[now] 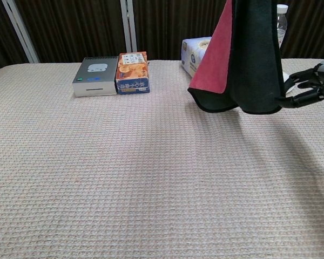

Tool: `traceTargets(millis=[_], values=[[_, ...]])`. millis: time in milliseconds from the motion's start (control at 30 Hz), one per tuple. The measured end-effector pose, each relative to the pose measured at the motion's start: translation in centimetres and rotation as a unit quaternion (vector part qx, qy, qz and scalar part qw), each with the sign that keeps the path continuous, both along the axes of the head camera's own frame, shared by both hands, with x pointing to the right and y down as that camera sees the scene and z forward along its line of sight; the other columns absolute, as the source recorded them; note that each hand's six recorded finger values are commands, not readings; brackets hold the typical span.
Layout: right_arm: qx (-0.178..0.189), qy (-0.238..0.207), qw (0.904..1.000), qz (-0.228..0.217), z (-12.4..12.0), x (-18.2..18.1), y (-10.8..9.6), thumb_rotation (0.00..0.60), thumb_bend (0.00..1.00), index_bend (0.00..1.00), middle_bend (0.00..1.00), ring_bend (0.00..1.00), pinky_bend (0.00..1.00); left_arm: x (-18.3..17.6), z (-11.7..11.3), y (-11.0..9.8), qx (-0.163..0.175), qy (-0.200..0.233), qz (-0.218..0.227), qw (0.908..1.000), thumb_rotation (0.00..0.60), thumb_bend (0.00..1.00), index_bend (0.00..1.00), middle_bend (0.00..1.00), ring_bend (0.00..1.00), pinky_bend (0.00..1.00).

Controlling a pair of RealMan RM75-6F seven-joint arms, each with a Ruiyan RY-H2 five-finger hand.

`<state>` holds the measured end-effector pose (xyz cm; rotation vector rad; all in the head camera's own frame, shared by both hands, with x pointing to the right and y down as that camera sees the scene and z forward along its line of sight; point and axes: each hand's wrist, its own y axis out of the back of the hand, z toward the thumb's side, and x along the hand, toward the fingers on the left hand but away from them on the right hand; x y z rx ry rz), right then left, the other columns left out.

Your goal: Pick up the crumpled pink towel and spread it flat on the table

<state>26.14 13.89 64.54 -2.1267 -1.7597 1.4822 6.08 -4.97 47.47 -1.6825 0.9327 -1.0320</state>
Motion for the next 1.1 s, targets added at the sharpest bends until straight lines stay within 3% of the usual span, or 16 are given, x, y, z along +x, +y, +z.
traceTargets(millis=[300,633,933,1100], values=[[0.001,-0.001,1.0000,-0.001,0.1,-0.1,0.1,0.600,0.40,0.71,0.13,0.00,0.00,0.2,-0.1,0.1,0.001,0.004,0.003,1.0000,0.600,0.50,0.64,0.13,0.00,0.00],[0.003,-0.002,1.0000,0.000,0.2,-0.1,0.0,0.600,0.58,0.72,0.14,0.00,0.00,0.2,0.2,0.3,0.000,0.001,0.004,1.0000,0.600,0.50,0.64,0.13,0.00,0.00],[0.012,-0.008,0.9999,0.009,-0.2,0.5,-0.4,0.600,0.58,0.72,0.14,0.00,0.00,-0.6,0.3,0.1,-0.007,0.009,-0.002,0.9999,0.600,0.50,0.64,0.13,0.00,0.00],[0.031,-0.008,0.9992,0.023,-1.0,1.7,-1.7,0.600,0.58,0.72,0.14,0.00,0.00,-1.8,0.3,0.2,-0.015,0.024,-0.001,0.9996,0.600,0.50,0.64,0.14,0.00,0.00]])
